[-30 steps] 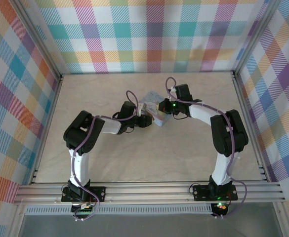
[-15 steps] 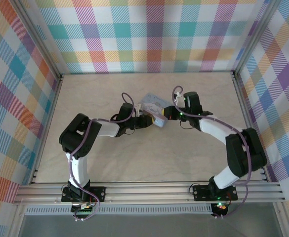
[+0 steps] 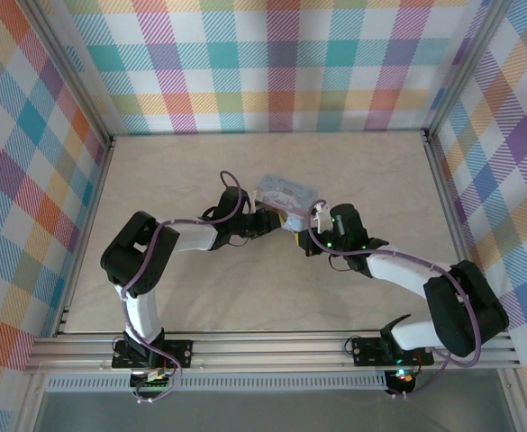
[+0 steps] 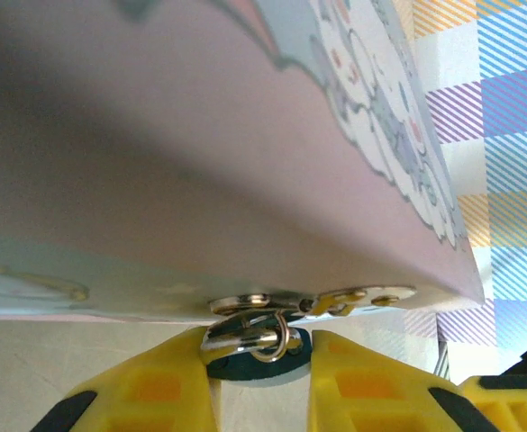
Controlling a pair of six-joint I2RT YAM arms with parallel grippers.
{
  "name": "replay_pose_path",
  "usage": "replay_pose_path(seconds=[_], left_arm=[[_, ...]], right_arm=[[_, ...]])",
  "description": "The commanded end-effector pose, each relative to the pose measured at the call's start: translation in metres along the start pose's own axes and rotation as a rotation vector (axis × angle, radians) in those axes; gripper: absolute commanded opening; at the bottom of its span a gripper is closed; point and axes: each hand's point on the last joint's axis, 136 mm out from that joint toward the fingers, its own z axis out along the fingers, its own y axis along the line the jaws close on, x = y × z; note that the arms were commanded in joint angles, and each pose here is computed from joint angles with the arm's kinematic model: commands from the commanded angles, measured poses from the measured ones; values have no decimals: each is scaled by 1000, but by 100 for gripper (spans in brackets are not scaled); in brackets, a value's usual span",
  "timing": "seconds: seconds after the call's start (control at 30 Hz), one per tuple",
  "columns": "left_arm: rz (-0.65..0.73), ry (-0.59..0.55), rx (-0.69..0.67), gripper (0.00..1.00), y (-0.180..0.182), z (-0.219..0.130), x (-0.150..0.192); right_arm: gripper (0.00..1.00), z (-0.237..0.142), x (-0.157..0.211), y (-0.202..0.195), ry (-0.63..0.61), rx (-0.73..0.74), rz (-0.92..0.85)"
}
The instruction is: Unlock a padlock with a key
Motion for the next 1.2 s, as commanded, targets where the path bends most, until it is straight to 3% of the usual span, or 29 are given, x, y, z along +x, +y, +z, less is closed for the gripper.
replay_pose_path(seconds=[0.0,0.5,1.17], left_arm=[[3,-19,69,23,-40,-9,-12],[-109,-47,64,22,-51,-13,-16],[-148,-54,52,22,-52,-13,-16]], right_arm=[[0,5,-5,1,-52,5,-32],[0,20,7,-6,-27,76,-24],[0,23,-15,-5,-91,93,-12]])
